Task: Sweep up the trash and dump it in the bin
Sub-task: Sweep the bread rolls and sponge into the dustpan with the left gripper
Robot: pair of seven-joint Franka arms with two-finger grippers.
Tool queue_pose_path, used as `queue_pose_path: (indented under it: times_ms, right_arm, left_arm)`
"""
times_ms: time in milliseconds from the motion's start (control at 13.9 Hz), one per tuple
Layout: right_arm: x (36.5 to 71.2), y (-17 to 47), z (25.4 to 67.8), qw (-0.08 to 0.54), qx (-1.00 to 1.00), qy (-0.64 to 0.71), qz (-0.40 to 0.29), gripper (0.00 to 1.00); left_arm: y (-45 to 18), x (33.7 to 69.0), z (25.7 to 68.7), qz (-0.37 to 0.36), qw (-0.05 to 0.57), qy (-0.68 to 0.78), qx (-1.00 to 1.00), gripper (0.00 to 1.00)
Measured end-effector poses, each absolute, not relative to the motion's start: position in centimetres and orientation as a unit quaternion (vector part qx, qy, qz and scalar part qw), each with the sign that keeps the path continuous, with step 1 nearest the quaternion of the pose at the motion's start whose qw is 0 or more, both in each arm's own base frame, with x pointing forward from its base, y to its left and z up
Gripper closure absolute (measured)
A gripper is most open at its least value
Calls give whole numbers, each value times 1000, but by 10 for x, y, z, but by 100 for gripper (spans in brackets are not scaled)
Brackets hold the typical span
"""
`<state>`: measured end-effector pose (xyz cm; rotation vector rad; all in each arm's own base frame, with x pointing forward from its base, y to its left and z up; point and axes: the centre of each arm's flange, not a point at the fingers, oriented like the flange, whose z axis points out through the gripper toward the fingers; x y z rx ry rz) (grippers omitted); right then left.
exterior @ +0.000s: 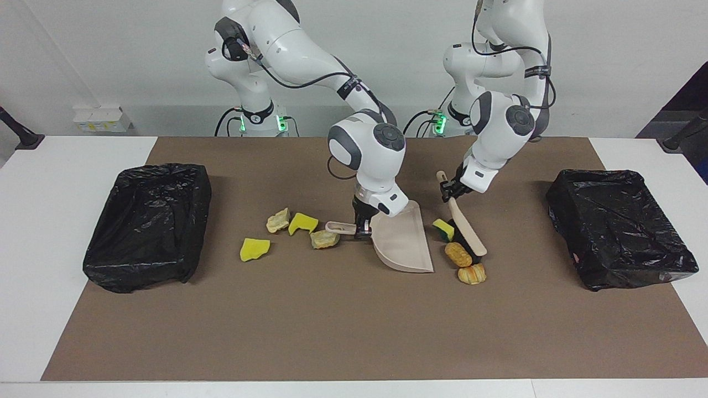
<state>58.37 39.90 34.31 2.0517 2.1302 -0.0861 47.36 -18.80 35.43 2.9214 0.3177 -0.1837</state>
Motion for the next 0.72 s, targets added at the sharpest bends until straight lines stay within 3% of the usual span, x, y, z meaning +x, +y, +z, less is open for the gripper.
queue_pose_path:
  times_ms: [432,719]
  right_arm:
    - [584,398,343,91,691,716,-29,69]
    - [584,399,343,91,691,717,-29,69]
  left_arm:
    - [-236,463,378,-63,106,28,992,74]
    - [-204,476,418,-104,112,-88,984,74]
